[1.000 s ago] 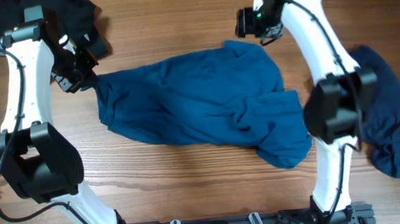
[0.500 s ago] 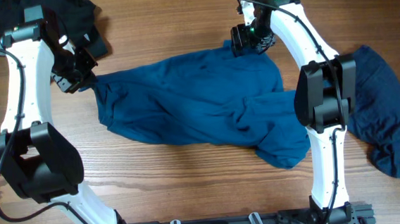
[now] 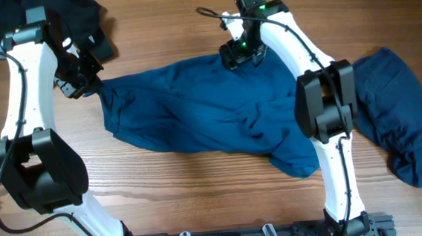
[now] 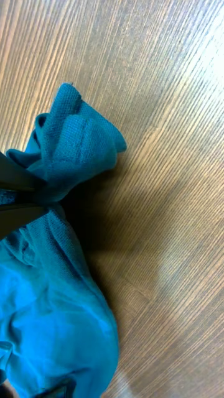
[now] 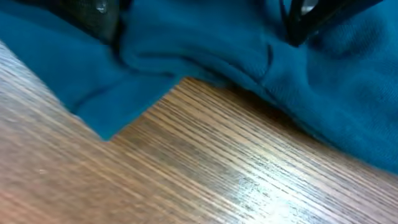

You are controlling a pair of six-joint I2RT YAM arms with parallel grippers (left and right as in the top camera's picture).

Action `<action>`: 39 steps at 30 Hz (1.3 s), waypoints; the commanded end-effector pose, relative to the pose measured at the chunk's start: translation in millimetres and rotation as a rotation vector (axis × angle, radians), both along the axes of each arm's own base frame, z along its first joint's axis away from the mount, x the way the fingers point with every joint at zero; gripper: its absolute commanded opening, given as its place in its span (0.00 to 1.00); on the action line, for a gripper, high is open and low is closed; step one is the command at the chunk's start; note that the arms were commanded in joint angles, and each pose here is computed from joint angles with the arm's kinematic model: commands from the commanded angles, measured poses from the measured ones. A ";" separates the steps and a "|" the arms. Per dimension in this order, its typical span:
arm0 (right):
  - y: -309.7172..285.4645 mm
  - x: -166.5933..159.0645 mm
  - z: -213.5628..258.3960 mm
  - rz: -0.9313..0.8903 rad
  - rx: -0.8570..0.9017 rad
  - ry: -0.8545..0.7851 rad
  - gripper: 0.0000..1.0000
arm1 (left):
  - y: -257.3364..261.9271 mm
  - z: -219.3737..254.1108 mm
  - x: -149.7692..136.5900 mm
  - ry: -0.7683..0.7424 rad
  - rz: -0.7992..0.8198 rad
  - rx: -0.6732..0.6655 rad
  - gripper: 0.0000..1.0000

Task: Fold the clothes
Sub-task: 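Lift the teal shirt with both grippers and pull the edges apart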

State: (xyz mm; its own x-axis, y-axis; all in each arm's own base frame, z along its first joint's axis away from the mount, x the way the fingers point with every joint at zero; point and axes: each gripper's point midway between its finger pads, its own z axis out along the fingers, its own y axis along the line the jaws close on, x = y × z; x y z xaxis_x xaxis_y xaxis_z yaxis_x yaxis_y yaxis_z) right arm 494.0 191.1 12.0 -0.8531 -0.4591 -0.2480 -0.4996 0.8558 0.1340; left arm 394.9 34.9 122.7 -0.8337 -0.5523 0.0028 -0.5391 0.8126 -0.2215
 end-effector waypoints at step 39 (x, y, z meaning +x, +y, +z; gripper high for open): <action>-83.8 -59.7 367.4 -0.465 0.105 -0.657 0.05 | -16.4 225.1 -40.3 -0.649 -0.028 0.071 0.04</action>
